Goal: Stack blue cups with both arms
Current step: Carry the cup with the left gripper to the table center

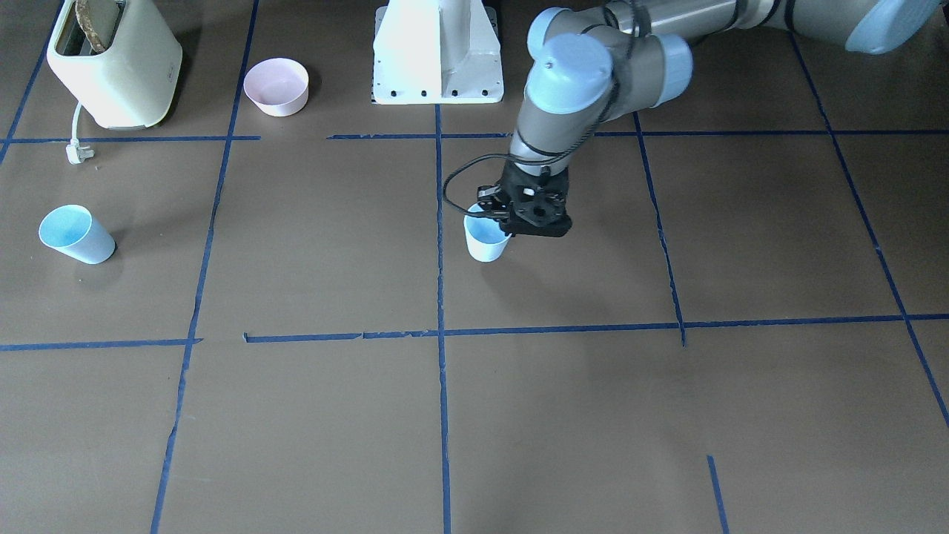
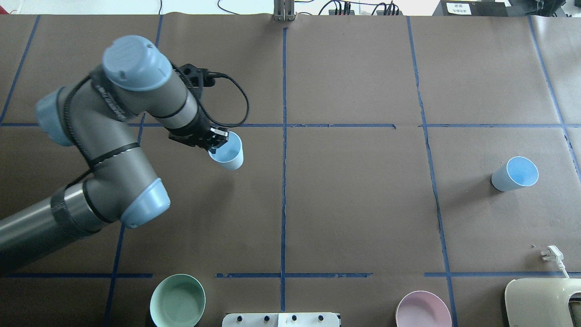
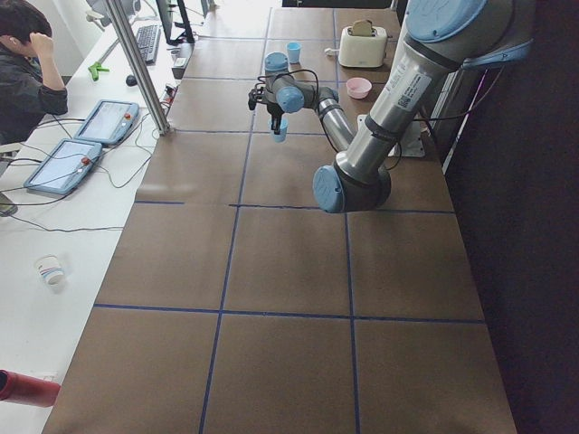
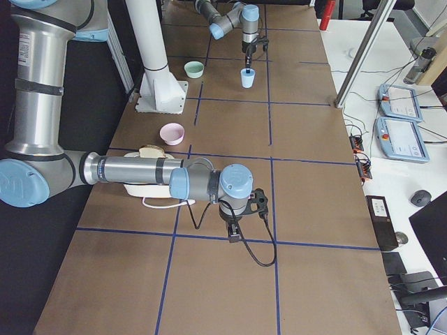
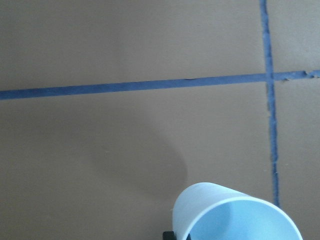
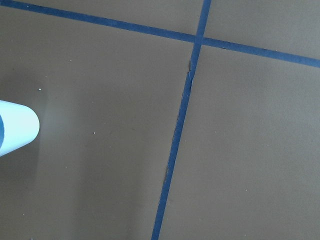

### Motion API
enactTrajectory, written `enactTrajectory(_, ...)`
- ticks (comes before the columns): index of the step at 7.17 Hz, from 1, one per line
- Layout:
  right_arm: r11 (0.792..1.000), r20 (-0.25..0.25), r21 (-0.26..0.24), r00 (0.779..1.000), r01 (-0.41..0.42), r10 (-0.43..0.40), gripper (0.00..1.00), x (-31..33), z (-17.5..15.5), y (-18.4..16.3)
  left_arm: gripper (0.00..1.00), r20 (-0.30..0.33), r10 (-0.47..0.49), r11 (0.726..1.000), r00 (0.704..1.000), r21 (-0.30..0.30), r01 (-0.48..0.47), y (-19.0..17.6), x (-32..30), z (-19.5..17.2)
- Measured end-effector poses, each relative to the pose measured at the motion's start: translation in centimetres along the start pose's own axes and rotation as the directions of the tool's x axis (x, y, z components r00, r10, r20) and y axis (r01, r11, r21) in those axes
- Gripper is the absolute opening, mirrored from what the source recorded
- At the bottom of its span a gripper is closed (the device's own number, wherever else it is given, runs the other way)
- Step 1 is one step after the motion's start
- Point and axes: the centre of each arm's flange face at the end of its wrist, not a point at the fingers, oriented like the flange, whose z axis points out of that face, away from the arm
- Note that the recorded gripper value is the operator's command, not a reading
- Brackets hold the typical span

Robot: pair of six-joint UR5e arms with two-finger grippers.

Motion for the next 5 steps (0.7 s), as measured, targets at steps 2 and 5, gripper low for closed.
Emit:
enactTrajectory(2,1.000,0.000,0.000,1.000,0.000,0.000,1.00,0.0,0.0,0.0,0.42,-0.013,0.012,1.000,1.000,0.013,-0.012,1.3,3.6,3.0)
enactTrajectory(5,1.000,0.000,-0.001,1.000,-0.001,0.001,1.00,0.0,0.0,0.0,1.00,-0.013,0.029,0.999,0.999,0.019,-0.029,2.2,4.3,4.1)
